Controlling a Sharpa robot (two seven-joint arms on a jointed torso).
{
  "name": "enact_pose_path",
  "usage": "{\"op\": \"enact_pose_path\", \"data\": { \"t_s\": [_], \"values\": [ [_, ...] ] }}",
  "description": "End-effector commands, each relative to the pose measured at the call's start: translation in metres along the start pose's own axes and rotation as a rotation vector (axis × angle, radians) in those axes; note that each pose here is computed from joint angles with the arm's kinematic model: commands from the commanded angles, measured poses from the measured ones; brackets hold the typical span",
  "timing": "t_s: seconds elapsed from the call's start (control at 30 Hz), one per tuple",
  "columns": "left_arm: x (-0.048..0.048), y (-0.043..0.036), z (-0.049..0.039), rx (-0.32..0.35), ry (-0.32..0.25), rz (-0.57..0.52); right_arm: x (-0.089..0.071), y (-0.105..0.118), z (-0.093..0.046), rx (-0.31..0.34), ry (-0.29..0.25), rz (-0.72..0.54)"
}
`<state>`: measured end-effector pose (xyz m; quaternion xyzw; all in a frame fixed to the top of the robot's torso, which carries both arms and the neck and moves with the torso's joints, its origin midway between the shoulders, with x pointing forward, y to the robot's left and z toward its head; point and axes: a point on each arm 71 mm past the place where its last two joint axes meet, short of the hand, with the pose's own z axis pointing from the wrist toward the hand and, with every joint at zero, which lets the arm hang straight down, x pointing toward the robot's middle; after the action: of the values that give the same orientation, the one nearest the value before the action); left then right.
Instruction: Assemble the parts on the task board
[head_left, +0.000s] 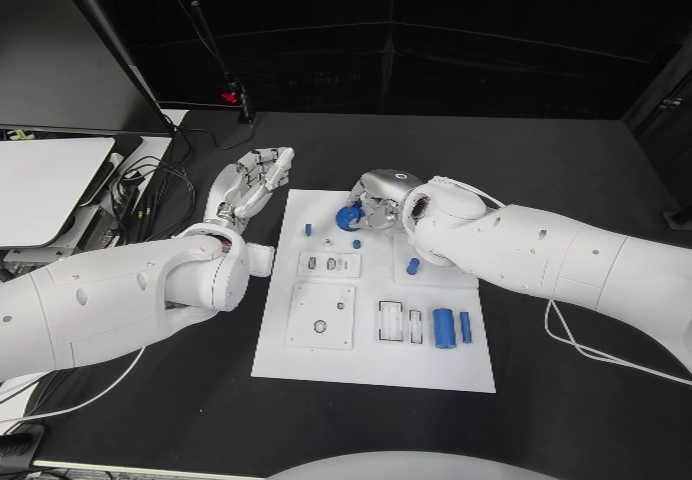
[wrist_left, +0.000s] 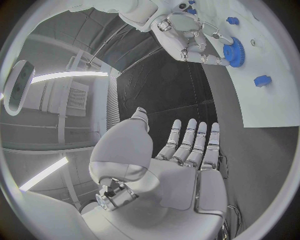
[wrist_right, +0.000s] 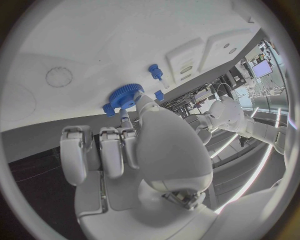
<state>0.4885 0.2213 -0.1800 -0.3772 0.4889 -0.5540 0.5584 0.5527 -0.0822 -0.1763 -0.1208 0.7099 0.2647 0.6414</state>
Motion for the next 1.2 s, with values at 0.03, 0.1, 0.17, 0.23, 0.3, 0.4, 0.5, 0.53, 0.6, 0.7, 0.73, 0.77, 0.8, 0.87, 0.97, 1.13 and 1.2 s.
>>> {"op": "enact_pose_path", "data": {
  "t_s": [0.03, 0.1, 0.17, 0.23, 0.3, 0.4, 0.5, 0.53, 0.6, 0.7, 0.73, 0.77, 0.8, 0.87, 0.97, 1.13, 1.2],
  "values": [
    [0.0014, -0.0214, -0.0022, 0.292, 0.011, -0.005, 0.0, 0.0, 0.0, 0.009, 0.011, -0.011],
    [0.0015, -0.0214, -0.0021, 0.292, 0.011, -0.005, 0.0, 0.0, 0.0, 0.008, 0.009, -0.01],
    [0.0015, -0.0213, -0.0021, 0.292, 0.011, -0.004, 0.0, 0.0, -0.001, 0.007, 0.002, -0.009],
    [0.0014, -0.0213, -0.002, 0.292, 0.011, -0.005, -0.001, 0.0, -0.001, 0.002, -0.006, -0.008],
    [0.0014, -0.0212, -0.002, 0.291, 0.011, -0.005, -0.002, 0.0, -0.002, -0.009, -0.021, -0.005],
    [0.0014, -0.0211, -0.0019, 0.291, 0.012, -0.005, -0.005, 0.001, -0.003, -0.036, -0.061, 0.007],
    [0.0012, -0.0211, -0.0018, 0.291, 0.012, -0.005, -0.009, 0.003, -0.006, -0.074, -0.119, 0.033],
    [0.0011, -0.021, -0.0018, 0.29, 0.012, -0.005, -0.011, 0.003, -0.007, -0.09, -0.144, 0.049],
    [0.0009, -0.0209, -0.0017, 0.29, 0.011, -0.004, -0.015, 0.003, -0.011, -0.12, -0.201, 0.098],
    [0.0005, -0.0208, -0.0016, 0.29, 0.011, -0.004, -0.022, 0.001, -0.021, -0.149, -0.277, 0.189],
    [0.0004, -0.0208, -0.0016, 0.29, 0.011, -0.004, -0.024, 0.0, -0.022, -0.151, -0.287, 0.202],
    [0.0002, -0.0207, -0.0016, 0.29, 0.01, -0.004, -0.026, -0.002, -0.027, -0.155, -0.307, 0.236],
    [-0.0002, -0.0206, -0.0016, 0.29, 0.01, -0.003, -0.031, -0.007, -0.035, -0.155, -0.33, 0.285],
    [-0.0006, -0.0206, -0.0017, 0.29, 0.009, -0.003, -0.037, -0.014, -0.045, -0.153, -0.34, 0.332],
    [-0.0011, -0.0205, -0.0017, 0.289, 0.009, -0.002, -0.045, -0.026, -0.062, -0.161, -0.335, 0.381],
    [-0.001, -0.0203, -0.0014, 0.289, 0.01, -0.003, -0.054, -0.054, -0.092, -0.165, -0.315, 0.402],
    [-0.001, -0.0201, -0.0013, 0.288, 0.01, -0.003, -0.056, -0.064, -0.1, -0.153, -0.314, 0.4]
  ]
}}
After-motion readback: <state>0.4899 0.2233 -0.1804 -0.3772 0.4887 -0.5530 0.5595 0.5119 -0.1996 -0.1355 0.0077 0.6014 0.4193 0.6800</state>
